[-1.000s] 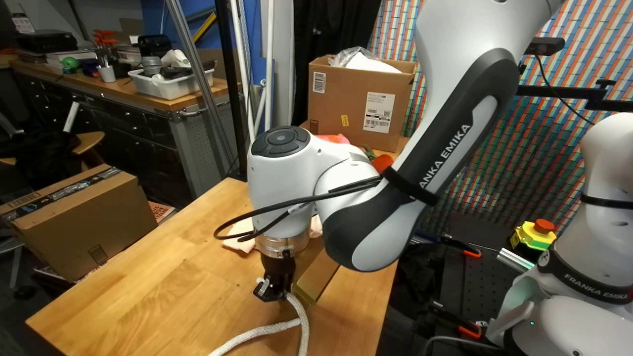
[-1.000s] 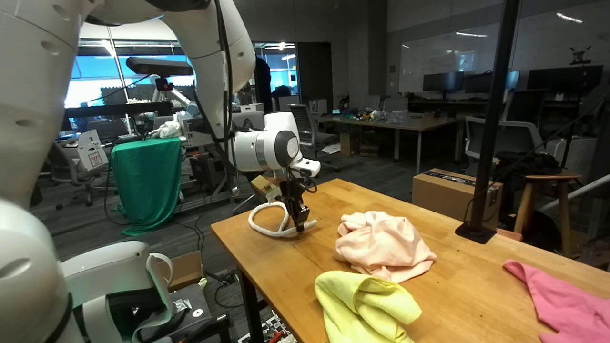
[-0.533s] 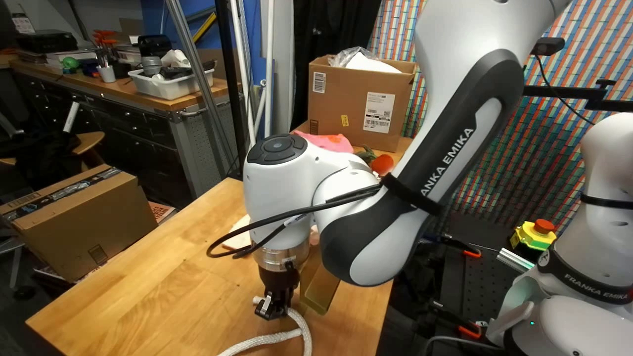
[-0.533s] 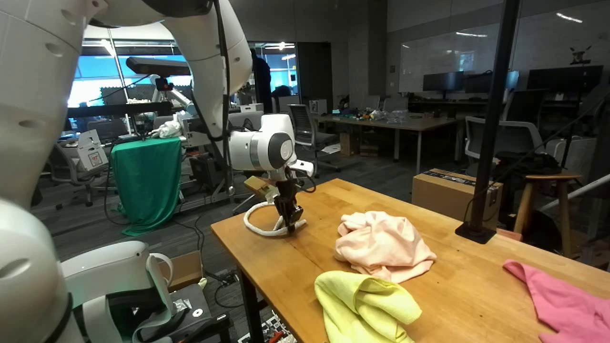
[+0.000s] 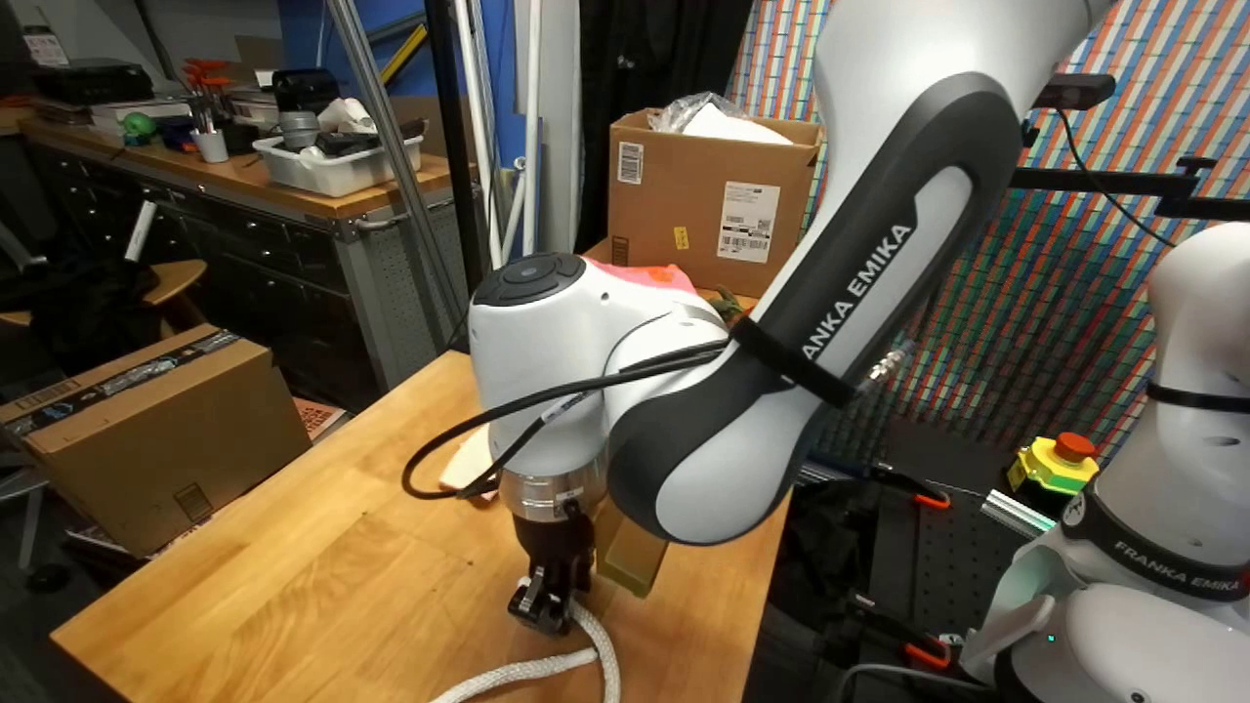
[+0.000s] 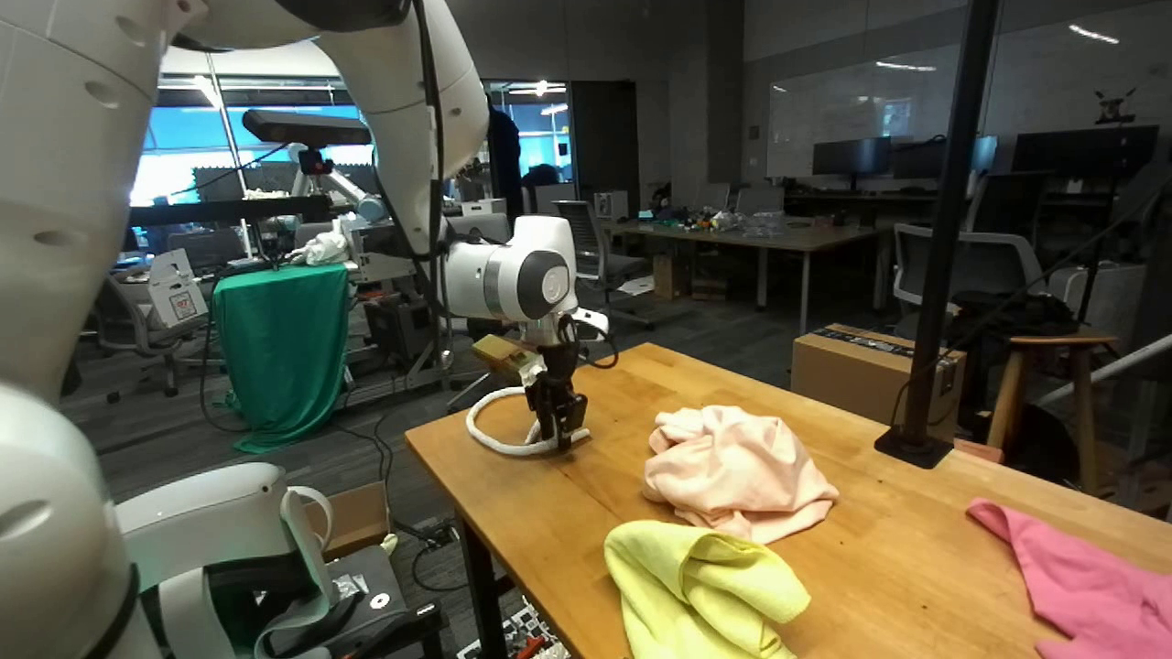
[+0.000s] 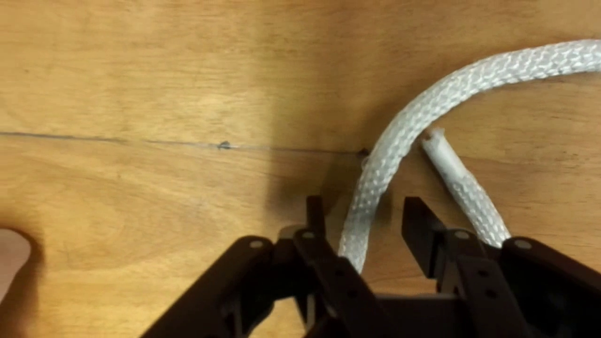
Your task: Separate the objects on the table.
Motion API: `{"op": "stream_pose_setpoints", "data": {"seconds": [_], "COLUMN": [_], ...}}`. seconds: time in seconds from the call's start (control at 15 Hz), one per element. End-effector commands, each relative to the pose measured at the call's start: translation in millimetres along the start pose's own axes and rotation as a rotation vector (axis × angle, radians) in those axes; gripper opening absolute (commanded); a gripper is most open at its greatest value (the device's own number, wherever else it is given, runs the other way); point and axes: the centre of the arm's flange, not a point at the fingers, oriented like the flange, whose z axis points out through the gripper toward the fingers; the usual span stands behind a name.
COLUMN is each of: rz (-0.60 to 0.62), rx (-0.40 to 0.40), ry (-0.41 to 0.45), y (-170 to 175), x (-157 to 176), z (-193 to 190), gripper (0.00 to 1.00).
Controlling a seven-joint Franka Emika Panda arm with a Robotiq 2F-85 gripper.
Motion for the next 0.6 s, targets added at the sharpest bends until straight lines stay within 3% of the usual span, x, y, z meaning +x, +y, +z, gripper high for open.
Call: {"op": "stream_pose_setpoints", "data": {"seconds": [0.0,0.2,0.53], "rz": [-0.029,-0.051,-0.052], "rx": [0.012,0.004,0.038], "ry": [-0.039,-0.076,-0.126], "y": [11.7,23.1,47.2], "x": [4.9,3.0,-12.8], "z": [-33.3,-69.5,-154.6], "gripper": [0.81,1.0,1.0]}}
